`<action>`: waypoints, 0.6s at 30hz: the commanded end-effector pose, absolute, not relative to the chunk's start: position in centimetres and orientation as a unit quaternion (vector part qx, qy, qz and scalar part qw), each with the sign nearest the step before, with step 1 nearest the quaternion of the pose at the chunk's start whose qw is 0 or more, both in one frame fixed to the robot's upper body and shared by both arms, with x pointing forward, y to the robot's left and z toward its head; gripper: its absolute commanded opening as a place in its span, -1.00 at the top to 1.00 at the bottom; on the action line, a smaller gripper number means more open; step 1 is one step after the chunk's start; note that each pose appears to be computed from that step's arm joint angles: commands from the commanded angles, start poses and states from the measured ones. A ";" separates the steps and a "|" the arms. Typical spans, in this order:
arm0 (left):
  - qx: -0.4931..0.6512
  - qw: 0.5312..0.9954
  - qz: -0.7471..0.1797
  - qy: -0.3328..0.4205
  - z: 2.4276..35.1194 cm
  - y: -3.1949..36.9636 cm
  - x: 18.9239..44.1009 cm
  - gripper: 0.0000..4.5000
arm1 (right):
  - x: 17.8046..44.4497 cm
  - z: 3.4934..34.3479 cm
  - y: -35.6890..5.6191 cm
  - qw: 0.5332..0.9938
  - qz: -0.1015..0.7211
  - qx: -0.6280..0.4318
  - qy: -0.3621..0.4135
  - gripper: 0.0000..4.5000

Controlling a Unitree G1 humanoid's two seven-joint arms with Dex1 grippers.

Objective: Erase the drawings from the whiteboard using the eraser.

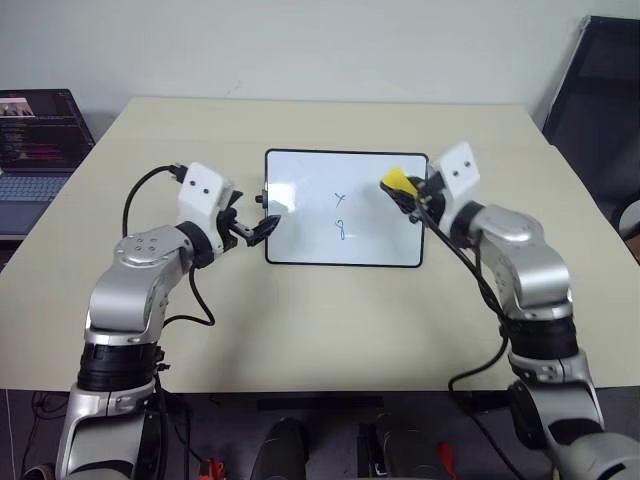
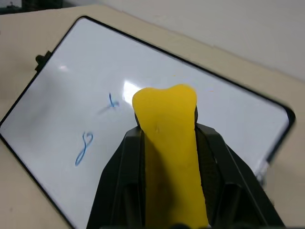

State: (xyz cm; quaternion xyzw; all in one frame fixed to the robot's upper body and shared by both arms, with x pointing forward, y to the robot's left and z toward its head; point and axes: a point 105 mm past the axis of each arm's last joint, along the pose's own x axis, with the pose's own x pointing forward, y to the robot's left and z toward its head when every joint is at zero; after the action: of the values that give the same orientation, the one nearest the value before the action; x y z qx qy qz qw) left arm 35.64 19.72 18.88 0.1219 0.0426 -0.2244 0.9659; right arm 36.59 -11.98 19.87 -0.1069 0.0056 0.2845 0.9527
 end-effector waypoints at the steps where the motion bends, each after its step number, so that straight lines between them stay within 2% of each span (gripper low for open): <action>1: 0.117 0.965 -0.233 0.012 19.8 19.5 34.5 -1.00 | 34.9 20.5 -13.3 0.959 0.266 -0.098 -0.013 0.52; 9: 0.109 0.962 -0.250 0.004 17.9 19.7 33.2 -1.00 | 32.1 16.8 -12.9 0.953 0.283 -0.107 0.001 0.52; 14: 0.093 0.964 -0.247 -0.005 17.7 20.1 33.4 -1.00 | 31.5 16.4 -11.8 0.946 0.307 -0.101 -0.004 0.52; 18: 0.088 0.963 -0.253 -0.017 18.1 20.2 33.5 -1.00 | 30.9 17.3 -10.2 0.935 0.339 -0.100 -0.032 0.52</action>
State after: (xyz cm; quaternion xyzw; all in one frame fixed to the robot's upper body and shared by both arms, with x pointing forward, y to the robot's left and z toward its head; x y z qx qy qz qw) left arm 33.58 20.31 16.51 0.0880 0.0167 -0.2469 0.9649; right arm 31.60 -11.32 15.14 -0.0958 0.0178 0.3171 0.9434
